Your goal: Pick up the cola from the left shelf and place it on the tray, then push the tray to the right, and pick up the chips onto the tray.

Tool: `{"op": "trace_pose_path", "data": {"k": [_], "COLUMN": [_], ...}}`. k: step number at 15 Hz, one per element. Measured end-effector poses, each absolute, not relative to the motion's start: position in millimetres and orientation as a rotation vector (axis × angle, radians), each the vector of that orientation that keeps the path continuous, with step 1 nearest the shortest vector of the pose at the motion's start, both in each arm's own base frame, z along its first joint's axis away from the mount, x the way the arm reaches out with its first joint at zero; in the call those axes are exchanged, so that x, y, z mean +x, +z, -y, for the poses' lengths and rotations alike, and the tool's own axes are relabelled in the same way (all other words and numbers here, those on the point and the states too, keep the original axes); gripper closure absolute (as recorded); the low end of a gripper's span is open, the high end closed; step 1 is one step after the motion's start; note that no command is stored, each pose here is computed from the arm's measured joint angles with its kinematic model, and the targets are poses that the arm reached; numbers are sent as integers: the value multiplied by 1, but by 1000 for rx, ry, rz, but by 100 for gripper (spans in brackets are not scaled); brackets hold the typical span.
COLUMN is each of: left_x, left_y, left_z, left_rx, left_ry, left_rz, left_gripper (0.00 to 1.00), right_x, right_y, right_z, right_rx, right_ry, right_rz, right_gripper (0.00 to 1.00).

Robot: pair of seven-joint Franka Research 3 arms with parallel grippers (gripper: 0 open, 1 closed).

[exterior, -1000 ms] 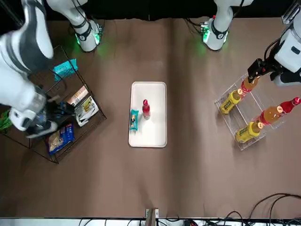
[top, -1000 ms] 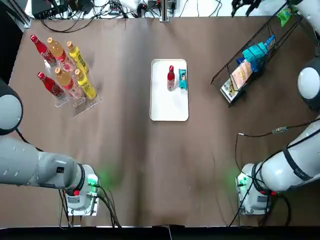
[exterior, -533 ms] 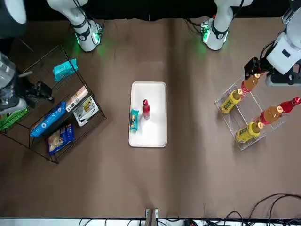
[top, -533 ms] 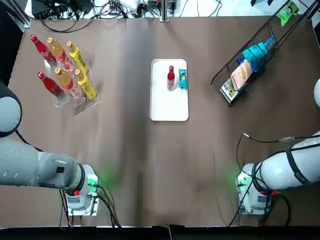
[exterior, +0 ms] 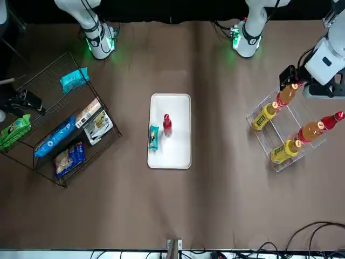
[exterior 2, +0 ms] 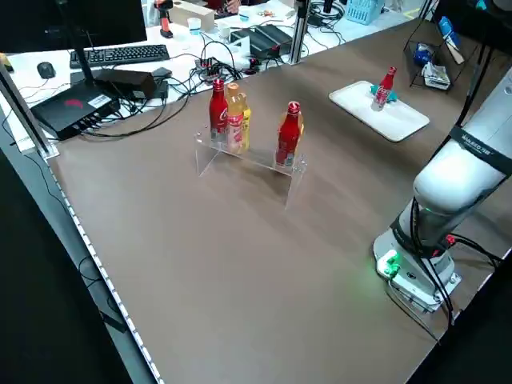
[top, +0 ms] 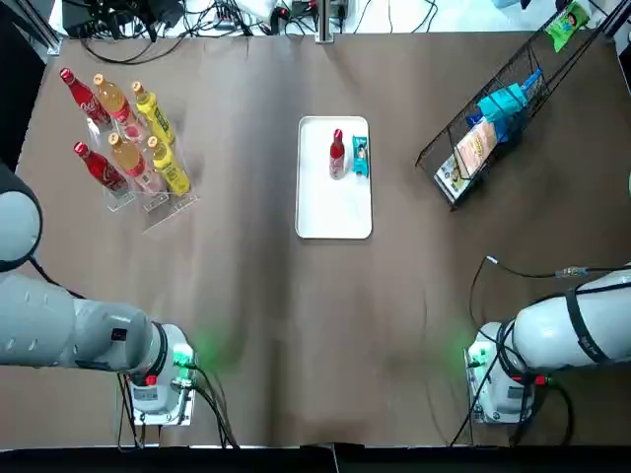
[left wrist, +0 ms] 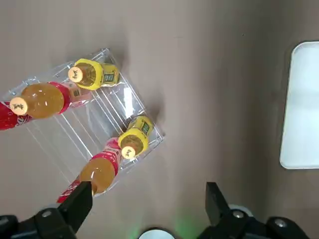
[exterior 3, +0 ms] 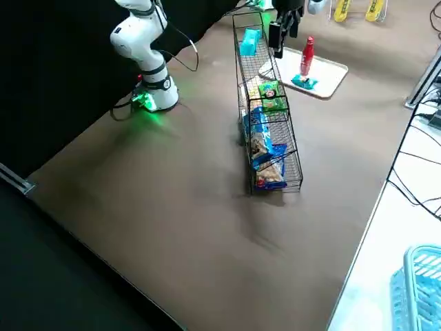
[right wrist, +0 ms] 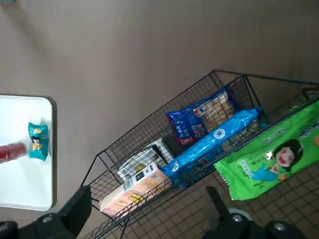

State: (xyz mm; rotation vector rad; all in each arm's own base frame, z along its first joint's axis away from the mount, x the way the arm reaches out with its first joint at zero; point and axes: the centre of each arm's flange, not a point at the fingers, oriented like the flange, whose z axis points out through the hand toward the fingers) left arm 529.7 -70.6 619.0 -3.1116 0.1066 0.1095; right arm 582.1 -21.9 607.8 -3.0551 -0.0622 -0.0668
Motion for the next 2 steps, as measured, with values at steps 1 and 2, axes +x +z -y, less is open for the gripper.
{"op": "trace_pose_path", "data": {"k": [1,2], "left_x": [530,530], "left_y": [619,620], "left_z": [71,71], "left_rx": [-3115,-3117], "left_ry": [109,108], "left_rz": [-110,-112], "left_gripper": [0,0], "right_x": [582,582], "right_y": [610,611], "right_z": [21,19], "right_rx": [-3060,-3062], "right_ry": [-82,-94], "right_rz": [68,73], "right_gripper": [0,0]}}
